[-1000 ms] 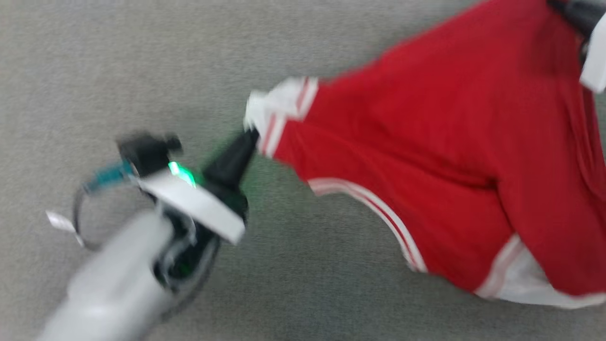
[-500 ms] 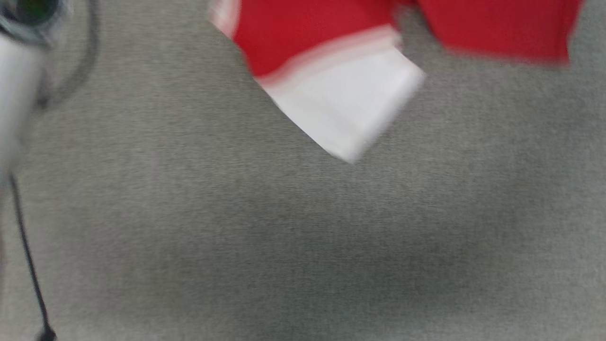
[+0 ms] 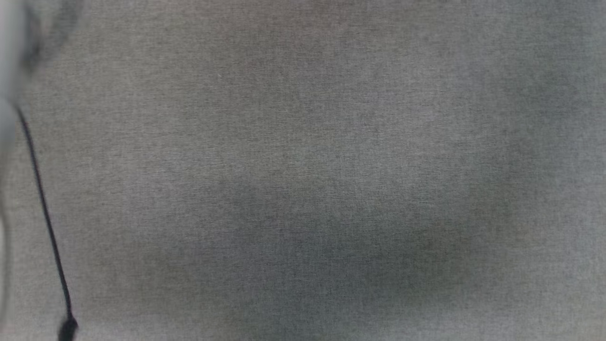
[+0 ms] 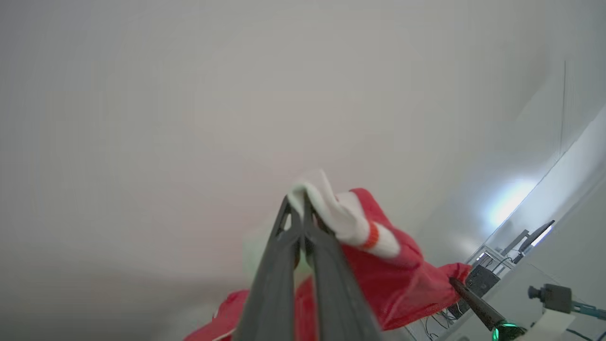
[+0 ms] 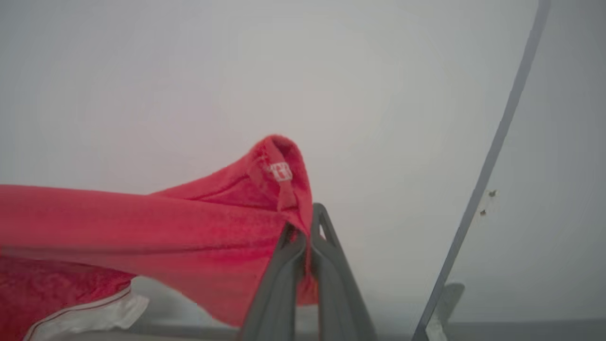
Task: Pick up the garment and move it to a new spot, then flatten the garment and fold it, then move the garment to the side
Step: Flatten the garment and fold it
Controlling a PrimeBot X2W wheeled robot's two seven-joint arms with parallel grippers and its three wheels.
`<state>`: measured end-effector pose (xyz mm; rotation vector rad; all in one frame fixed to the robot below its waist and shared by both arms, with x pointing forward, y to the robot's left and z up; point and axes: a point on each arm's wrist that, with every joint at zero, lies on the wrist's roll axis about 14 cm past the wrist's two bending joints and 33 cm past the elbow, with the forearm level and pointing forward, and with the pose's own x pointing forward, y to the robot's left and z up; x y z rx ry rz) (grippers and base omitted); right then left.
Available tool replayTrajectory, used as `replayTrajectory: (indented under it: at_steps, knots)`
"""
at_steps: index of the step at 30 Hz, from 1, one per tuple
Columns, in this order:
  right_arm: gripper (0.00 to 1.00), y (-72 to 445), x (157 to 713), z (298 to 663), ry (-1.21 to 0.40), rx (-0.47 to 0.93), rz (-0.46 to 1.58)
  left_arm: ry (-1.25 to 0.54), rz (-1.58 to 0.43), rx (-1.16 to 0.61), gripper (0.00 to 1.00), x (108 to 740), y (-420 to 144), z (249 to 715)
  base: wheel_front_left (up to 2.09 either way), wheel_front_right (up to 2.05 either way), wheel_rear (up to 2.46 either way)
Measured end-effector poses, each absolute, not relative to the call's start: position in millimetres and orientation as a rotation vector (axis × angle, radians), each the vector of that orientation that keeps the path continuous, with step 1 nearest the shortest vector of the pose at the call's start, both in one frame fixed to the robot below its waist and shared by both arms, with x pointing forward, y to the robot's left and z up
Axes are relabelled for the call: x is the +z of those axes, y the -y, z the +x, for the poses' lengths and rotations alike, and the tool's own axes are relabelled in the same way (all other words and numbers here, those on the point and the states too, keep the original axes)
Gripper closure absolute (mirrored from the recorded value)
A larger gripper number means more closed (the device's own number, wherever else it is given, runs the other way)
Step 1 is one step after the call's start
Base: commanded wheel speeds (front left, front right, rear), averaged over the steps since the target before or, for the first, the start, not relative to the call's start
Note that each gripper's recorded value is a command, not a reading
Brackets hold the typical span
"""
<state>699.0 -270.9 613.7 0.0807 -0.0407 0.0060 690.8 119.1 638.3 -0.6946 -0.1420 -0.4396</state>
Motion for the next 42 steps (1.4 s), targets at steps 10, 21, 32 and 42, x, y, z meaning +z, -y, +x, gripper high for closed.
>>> replayTrajectory:
  at_steps: [10,21,32,42]
  knots:
    - [1.00,270,477,620,-0.260,0.075,0.110,-0.160,-0.923,-0.396,1.00,494,-100,580,0.00,0.00,0.00]
    - [1.00,265,435,526,-0.402,0.151,0.174,-0.229,-1.023,-0.350,1.00,472,-98,486,0.00,0.00,0.00]
    - [1.00,274,430,446,-0.461,0.161,0.200,-0.270,-1.003,-0.312,1.00,462,-107,404,0.00,0.00,0.00]
    - [1.00,277,423,409,-0.515,0.159,0.207,-0.300,-0.999,-0.270,1.00,450,-112,370,0.00,0.00,0.00]
